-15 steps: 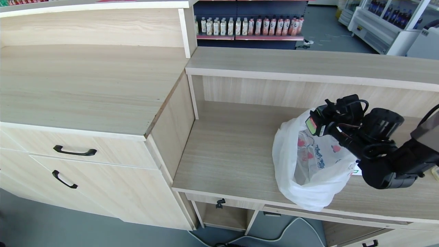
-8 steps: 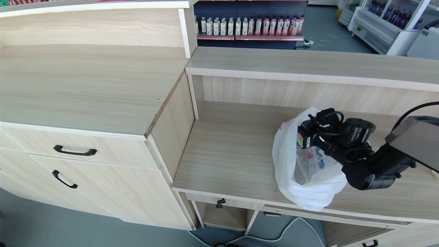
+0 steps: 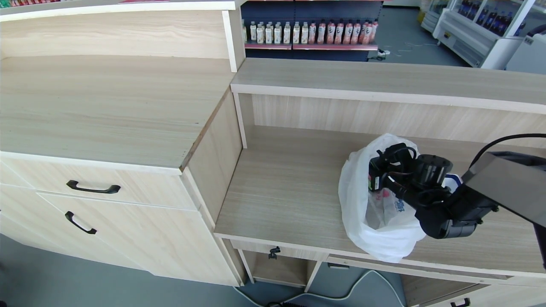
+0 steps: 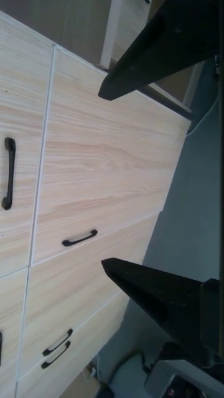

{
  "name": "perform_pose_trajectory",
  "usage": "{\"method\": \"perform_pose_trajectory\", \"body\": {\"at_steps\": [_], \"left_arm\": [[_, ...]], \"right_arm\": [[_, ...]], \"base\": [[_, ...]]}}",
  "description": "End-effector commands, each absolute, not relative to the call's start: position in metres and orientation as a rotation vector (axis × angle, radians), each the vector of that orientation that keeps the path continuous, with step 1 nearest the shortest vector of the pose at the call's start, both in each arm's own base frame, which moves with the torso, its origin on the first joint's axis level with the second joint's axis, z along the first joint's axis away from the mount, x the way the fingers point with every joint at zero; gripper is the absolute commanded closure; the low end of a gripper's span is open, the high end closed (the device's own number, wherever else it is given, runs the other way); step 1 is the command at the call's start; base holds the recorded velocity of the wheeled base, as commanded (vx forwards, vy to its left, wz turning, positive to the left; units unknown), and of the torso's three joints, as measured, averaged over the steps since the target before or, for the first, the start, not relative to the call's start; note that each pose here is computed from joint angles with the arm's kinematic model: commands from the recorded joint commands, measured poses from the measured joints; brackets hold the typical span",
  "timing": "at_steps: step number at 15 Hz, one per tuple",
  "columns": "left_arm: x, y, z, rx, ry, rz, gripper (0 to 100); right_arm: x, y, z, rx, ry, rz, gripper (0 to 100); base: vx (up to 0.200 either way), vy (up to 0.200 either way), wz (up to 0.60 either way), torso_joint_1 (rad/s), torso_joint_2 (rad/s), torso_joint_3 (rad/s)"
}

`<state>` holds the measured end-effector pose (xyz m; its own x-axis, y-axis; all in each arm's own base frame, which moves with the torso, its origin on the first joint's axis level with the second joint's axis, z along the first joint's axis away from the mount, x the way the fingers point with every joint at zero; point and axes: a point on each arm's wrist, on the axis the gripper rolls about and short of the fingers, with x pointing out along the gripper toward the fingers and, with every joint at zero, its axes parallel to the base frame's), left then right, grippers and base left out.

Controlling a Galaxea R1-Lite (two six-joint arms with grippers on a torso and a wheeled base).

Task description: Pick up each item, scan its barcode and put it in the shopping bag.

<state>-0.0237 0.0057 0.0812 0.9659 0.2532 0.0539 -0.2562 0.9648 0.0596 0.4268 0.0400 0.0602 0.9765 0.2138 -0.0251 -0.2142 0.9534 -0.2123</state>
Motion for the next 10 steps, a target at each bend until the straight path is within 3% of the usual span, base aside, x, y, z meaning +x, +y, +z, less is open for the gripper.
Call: {"method": "perform_pose_trajectory", "body": {"at_steps": [1,8,9,10], "left_arm": [[-0.0237,0.0057,0.0813,0.066,-0.047,0.258,0],[-0.0237,0.0057,0.0813,0.066,-0.047,0.258,0],[-0.0237,0.0057,0.0813,0.066,-0.047,0.258,0],[-0.0237,0.0057,0.0813,0.066,-0.047,0.258,0]], "right_arm": [[0.4276,0.0404,0.0536,-0.216,0.018,0.221,100],[0.4285,0.0373,0.0449,-0.152,0.072,0.220,100],[0.4280,0.0372,0.0457,-0.133,0.079,0.219,0],[0.4285,0.0359,0.0467,-0.127,0.078,0.216,0]], "base": [[0.000,0.000,0.00,0.000,0.00,0.000],[0.000,0.000,0.00,0.000,0.00,0.000],[0.000,0.000,0.00,0.000,0.00,0.000],[0.000,0.000,0.00,0.000,0.00,0.000]]}}
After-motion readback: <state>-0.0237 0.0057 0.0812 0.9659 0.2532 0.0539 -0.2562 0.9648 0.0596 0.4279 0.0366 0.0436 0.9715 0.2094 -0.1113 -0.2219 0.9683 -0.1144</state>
